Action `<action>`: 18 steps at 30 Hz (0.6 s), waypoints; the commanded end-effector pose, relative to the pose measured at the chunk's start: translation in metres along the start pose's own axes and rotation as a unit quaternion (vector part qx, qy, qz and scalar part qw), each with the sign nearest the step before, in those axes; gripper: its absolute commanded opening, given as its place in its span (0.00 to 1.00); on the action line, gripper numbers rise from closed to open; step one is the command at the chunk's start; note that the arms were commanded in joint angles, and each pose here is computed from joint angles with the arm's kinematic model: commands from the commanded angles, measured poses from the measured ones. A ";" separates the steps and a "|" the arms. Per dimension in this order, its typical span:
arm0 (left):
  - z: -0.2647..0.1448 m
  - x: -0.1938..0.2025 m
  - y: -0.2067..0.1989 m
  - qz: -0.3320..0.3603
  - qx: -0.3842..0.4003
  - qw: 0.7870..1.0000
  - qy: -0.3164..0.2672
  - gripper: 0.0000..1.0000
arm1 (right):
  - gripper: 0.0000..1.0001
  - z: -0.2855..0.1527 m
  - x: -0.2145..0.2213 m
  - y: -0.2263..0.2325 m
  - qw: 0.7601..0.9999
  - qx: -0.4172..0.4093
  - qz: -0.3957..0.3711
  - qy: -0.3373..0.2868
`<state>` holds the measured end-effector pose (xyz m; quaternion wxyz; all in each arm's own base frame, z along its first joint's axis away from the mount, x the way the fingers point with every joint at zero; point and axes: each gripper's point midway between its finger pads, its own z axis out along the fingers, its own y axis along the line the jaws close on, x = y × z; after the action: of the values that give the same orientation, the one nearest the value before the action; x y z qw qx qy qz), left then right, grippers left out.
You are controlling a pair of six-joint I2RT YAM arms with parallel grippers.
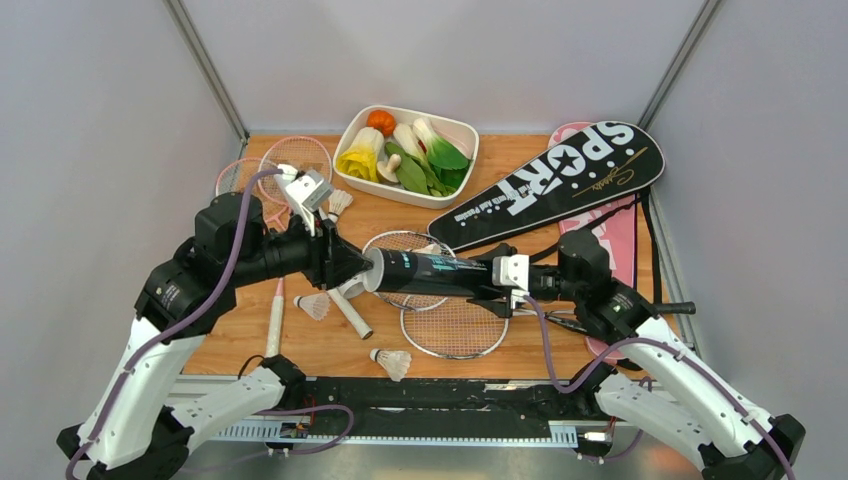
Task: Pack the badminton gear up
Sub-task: Open the lid of the shuttle tube.
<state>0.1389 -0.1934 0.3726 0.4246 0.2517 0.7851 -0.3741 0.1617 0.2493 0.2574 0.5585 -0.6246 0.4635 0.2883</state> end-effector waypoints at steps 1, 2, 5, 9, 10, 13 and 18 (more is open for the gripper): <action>0.007 0.002 -0.014 -0.008 0.050 0.999 0.001 0.45 | 0.58 -0.007 -0.049 -0.006 0.996 -0.010 -0.058 -0.069; 0.009 0.004 -0.016 -0.010 0.058 0.998 0.006 0.43 | 0.58 -0.007 -0.050 -0.005 0.996 -0.011 -0.059 -0.070; 0.012 0.004 -0.021 -0.016 0.076 0.997 0.006 0.32 | 0.58 -0.008 -0.051 -0.002 0.995 -0.018 -0.059 -0.075; 0.013 0.003 -0.025 -0.023 0.092 0.995 0.006 0.06 | 0.59 -0.011 -0.056 0.001 0.994 -0.022 -0.065 -0.083; 0.012 0.002 -0.025 -0.021 0.093 0.995 0.003 0.02 | 0.59 -0.012 -0.058 0.001 0.994 -0.022 -0.068 -0.085; 0.011 0.003 -0.020 -0.014 0.086 0.996 -0.003 0.00 | 0.59 -0.014 -0.062 0.002 0.993 -0.021 -0.075 -0.089; 0.006 0.002 -0.005 -0.007 0.047 0.999 -0.017 0.00 | 0.59 -0.016 -0.060 0.002 0.994 -0.016 -0.076 -0.082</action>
<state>0.1284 -0.2042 0.3726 0.4097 0.2632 0.7604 -0.4297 0.1481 0.2418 0.2541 0.5445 -0.6290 0.4665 0.3006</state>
